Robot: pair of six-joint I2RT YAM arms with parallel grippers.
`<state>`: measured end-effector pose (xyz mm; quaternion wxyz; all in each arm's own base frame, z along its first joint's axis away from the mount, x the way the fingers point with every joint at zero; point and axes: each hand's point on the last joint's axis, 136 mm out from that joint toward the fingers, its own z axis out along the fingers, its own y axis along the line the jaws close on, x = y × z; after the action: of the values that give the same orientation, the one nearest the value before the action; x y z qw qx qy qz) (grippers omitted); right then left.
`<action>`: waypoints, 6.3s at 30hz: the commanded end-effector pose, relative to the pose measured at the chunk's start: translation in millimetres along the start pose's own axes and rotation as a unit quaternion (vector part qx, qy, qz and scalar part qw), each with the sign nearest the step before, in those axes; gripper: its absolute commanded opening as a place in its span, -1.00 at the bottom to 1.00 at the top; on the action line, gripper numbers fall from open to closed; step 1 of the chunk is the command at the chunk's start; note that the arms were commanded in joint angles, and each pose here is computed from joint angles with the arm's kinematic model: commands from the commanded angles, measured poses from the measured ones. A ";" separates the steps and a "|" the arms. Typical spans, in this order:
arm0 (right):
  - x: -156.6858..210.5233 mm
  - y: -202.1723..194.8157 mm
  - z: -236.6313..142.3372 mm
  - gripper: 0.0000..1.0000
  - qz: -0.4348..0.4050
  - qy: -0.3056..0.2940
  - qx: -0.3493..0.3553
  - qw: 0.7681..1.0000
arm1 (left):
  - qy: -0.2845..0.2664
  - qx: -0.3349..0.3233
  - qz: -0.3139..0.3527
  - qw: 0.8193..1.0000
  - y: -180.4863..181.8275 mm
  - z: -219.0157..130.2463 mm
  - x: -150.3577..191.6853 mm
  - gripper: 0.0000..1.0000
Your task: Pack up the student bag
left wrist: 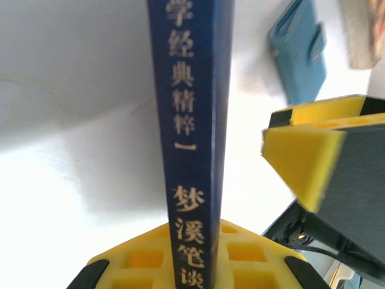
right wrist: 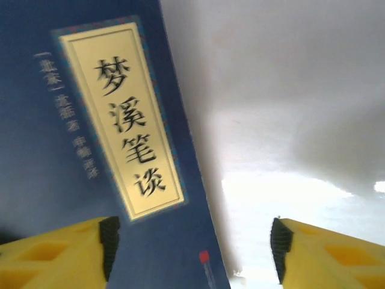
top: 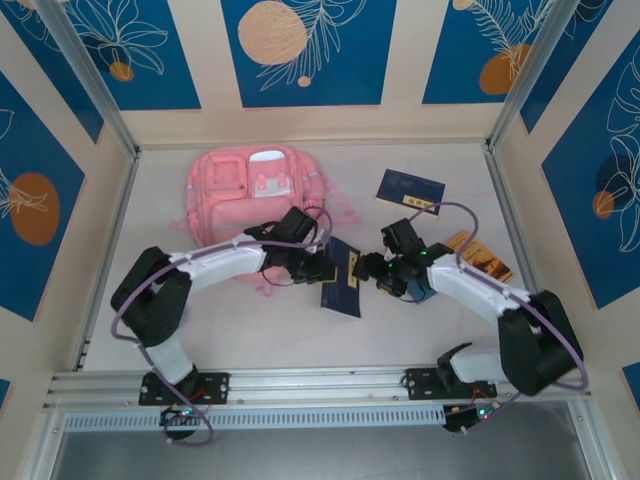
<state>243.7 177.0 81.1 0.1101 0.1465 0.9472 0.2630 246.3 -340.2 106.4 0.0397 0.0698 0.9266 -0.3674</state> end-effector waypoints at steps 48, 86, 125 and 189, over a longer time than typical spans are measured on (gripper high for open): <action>-79.4 160.5 -98.5 -0.96 0.120 -0.095 -0.388 0.909 | -0.247 0.124 -0.121 0.953 -28.4 -152.7 -73.2 0.00; -77.7 45.9 -89.1 -1.00 0.093 -0.173 -0.164 0.967 | 0.098 -0.372 0.329 0.863 133.6 -98.8 -85.8 0.52; -38.1 105.1 -125.9 -1.00 -0.028 -0.113 -0.322 0.939 | -0.264 -0.360 0.318 0.837 -13.1 -219.6 -174.0 -1.00; 8.3 107.8 14.0 0.03 0.002 -0.045 -0.060 0.997 | -0.253 -0.371 0.192 0.873 45.9 -204.2 -164.7 -1.00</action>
<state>279.7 326.8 158.4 0.1332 0.1517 0.8780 0.4341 411.8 -212.4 224.9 0.3276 0.1690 0.9295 -0.0093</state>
